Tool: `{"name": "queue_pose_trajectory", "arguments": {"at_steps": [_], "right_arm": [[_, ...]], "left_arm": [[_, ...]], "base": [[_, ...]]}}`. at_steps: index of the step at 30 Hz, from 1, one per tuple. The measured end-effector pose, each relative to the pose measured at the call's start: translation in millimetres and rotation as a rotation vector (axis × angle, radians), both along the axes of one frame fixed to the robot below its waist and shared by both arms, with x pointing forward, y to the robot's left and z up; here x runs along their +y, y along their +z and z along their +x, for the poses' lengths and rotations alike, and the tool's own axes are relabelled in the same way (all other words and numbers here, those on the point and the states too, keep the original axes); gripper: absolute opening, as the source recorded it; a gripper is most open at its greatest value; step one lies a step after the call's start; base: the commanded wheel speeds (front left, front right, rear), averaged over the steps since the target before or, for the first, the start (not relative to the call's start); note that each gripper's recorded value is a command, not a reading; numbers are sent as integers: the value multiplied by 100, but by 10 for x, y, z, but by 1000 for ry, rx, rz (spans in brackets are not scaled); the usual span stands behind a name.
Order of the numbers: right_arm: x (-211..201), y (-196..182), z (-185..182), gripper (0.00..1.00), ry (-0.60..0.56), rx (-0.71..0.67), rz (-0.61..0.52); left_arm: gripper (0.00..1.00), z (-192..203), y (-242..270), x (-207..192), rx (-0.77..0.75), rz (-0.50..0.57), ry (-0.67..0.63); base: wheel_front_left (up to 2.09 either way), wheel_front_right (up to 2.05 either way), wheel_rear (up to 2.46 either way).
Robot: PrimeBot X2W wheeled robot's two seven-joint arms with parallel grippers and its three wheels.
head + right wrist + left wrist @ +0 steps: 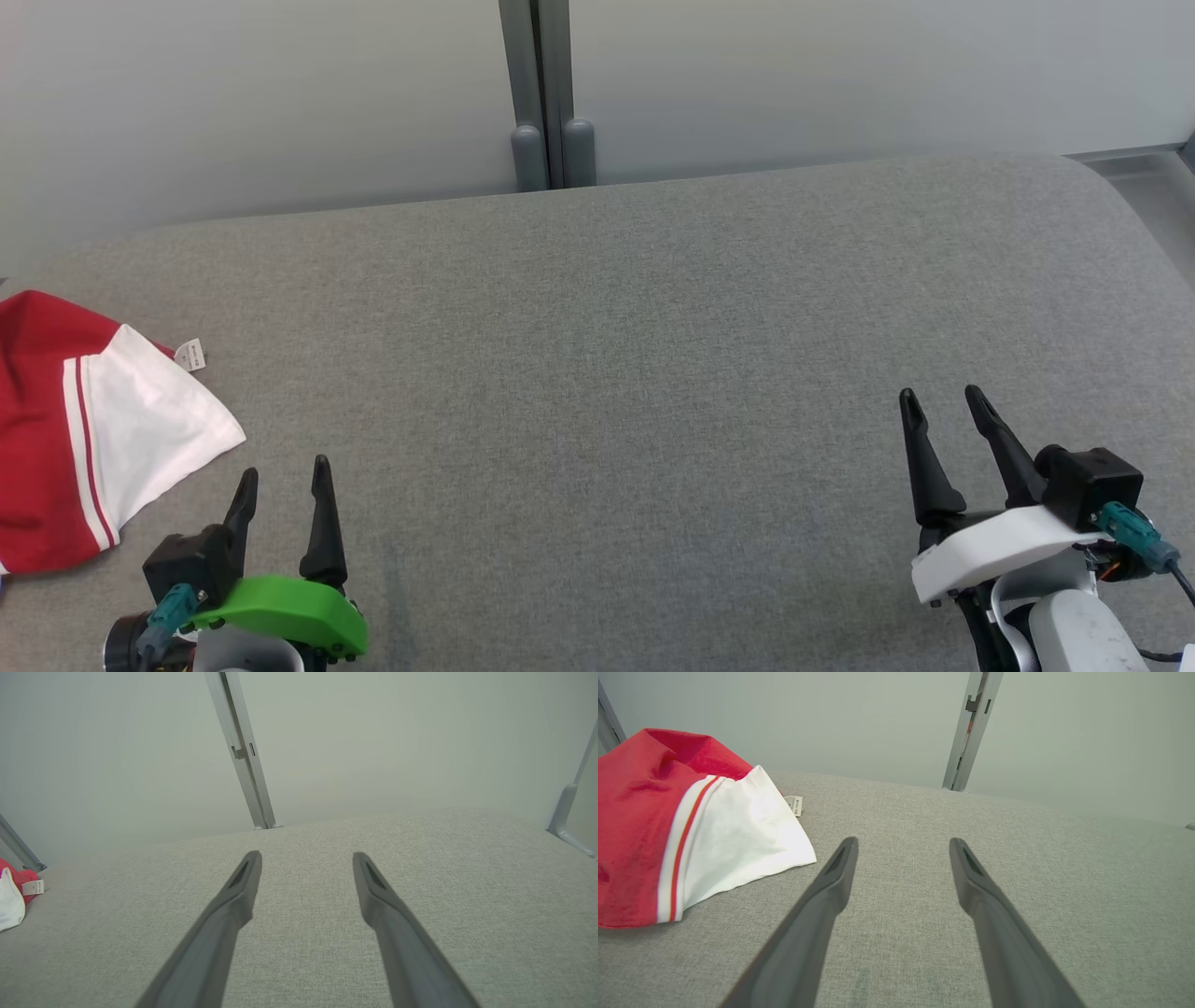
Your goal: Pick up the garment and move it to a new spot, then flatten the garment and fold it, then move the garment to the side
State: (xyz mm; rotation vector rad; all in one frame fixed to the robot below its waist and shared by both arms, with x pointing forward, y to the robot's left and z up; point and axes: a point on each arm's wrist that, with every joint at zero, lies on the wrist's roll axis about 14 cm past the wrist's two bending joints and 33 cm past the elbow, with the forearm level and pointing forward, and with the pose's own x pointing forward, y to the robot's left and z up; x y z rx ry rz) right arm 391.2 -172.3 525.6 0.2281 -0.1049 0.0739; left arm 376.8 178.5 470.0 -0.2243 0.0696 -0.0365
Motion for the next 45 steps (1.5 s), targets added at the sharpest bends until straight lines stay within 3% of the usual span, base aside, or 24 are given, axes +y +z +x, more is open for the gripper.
{"name": "queue_pose_trajectory", "arguments": {"at_steps": [16, 25, 37, 45], "right_arm": [[198, -141, 39, 100, 60, 18, -122], [856, -122, 290, 100, 244, -21, -170], [1957, -270, 392, 100, 548, -29, -192], [2357, -362, 348, 100, 658, -16, -175]], "left_arm": [[100, -104, -77, 172, 6, 85, 42], [100, -289, -153, 687, 35, 127, 192], [100, -1012, -348, 1527, 138, 153, 487], [100, -1400, -385, 1812, 175, 156, 611]], "base": [[0, 0, 0], [0, 0, 0], [0, 0, 0], [0, 0, 0]]}}
